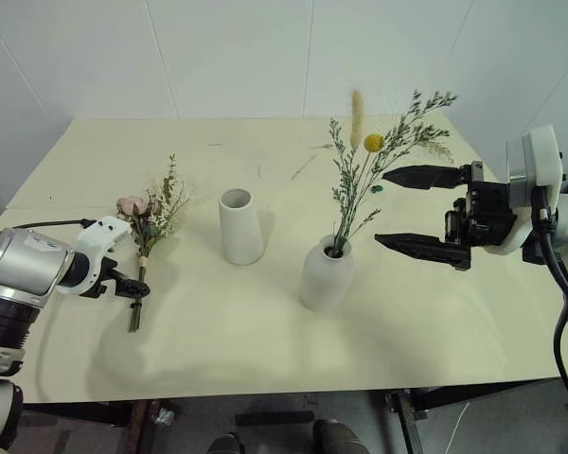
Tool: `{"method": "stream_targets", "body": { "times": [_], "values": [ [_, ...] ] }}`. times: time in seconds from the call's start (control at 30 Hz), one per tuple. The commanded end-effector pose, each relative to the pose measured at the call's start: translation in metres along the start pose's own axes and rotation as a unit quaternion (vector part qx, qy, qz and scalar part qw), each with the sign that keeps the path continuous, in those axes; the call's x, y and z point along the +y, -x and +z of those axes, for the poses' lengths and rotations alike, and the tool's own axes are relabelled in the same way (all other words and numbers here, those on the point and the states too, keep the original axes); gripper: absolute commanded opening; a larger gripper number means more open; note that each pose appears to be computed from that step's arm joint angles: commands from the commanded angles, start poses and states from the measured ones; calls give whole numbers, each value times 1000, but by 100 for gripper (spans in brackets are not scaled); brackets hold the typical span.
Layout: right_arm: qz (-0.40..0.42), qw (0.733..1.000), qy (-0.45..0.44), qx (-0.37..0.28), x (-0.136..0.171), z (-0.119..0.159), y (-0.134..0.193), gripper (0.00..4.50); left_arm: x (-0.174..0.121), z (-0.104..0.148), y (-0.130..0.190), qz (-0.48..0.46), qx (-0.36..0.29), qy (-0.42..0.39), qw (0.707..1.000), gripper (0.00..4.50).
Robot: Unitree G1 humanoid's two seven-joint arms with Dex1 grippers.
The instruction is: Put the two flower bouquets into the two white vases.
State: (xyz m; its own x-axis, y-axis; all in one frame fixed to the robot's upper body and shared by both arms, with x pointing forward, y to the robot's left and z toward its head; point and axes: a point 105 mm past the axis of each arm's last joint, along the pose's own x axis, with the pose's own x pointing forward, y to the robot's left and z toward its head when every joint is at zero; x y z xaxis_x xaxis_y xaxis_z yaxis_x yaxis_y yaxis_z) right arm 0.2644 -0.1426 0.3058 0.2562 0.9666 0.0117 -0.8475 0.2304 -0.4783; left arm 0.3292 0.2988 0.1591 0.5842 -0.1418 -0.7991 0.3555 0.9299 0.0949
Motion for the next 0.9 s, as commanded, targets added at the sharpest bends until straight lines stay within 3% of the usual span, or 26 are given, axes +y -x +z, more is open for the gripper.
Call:
{"method": "stream_targets", "body": {
  "times": [0.03, 0.07, 0.17, 0.6, 0.73, 0.83, 0.9],
  "values": [
    [10, 1000, 18, -20, 7, 12, -3, 449, 0, 3, -6, -2, -16, 31, 999, 450],
    [11, 1000, 16, -21, 8, 12, -3, 449, -4, 3, -9, -13, -16, 36, 999, 450],
    [15, 1000, 15, -23, 9, 13, -5, 450, -10, 8, -14, -28, -21, 39, 999, 394],
    [12, 1000, 13, -25, 10, 12, -5, 450, -2, 18, -9, -16, -41, 34, 998, 8],
    [3, 1000, 12, -22, 9, 11, -4, 450, 6, 66, -7, 5, -189, 29, 982, 2],
    [-9, 1000, 12, -20, 9, 10, -2, 450, 5, 100, 4, -16, -322, 40, 946, 2],
    [-20, 1000, 10, -19, 10, 9, -2, 450, 2, 109, 11, -39, -379, 59, 923, 2]
  ]
}}
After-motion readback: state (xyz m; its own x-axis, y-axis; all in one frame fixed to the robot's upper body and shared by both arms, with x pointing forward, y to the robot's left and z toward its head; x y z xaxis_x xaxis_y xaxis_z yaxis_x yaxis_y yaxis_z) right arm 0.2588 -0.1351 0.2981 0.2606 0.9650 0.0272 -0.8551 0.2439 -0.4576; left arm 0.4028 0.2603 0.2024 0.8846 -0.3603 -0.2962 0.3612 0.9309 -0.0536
